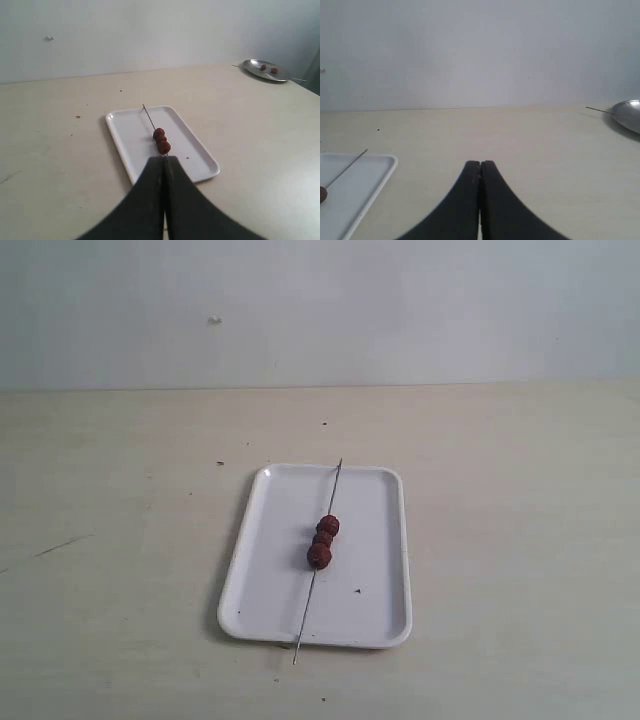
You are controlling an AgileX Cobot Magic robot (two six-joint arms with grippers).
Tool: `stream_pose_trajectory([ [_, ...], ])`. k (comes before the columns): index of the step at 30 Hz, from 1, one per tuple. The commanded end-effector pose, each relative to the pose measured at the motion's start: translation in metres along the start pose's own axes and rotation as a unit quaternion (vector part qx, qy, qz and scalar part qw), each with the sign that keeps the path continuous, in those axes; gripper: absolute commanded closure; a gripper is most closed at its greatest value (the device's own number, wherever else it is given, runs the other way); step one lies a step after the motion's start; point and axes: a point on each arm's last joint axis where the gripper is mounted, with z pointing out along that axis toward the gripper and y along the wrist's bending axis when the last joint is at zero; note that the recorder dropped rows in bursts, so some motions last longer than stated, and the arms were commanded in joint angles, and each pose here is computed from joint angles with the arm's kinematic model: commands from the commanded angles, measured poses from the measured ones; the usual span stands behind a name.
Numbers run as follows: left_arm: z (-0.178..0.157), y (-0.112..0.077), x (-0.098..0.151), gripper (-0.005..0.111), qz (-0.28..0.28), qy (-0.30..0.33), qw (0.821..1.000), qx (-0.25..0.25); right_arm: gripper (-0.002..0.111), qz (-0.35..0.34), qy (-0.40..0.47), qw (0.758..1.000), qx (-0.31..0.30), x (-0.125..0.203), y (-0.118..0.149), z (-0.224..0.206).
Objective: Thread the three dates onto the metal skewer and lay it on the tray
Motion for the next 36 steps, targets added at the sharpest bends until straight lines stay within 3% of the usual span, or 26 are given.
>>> stream_pose_trajectory([
  [1, 0.0, 0.0, 0.001, 0.107, -0.004, -0.001, 1.0, -0.001, 0.108, -0.004, -0.004, 1.0, 0.002, 0.001, 0.0, 0.0],
  [10, 0.0, 0.002, -0.001, 0.107, 0.002, -0.01, 1.0, -0.01, 0.108, -0.004, -0.004, 1.0, 0.002, 0.001, 0.0, 0.0],
  [13, 0.004, 0.011, -0.004, 0.107, 0.044, -0.047, 0.997, -0.047, 0.108, -0.004, -0.004, 1.0, 0.002, 0.001, 0.0, 0.0],
  [17, 0.026, 0.042, 0.01, 0.107, 0.079, -0.119, 0.98, -0.142, 0.108, -0.004, -0.004, 1.0, 0.002, 0.001, 0.0, 0.0],
  [21, 0.048, 0.065, 0.048, 0.107, 0.09, -0.093, 0.974, -0.188, 0.108, -0.001, -0.004, 1.0, 0.002, 0.001, 0.0, 0.0],
  [25, 0.057, 0.076, 0.071, 0.107, 0.143, -0.071, 0.964, -0.214, 0.108, -0.001, -0.004, 1.0, 0.002, 0.001, 0.0, 0.0],
  [36, 0.059, 0.077, 0.079, 0.107, 0.141, -0.042, 0.966, -0.212, 0.108, -0.002, -0.004, 1.0, 0.002, 0.001, 0.0, 0.0],
])
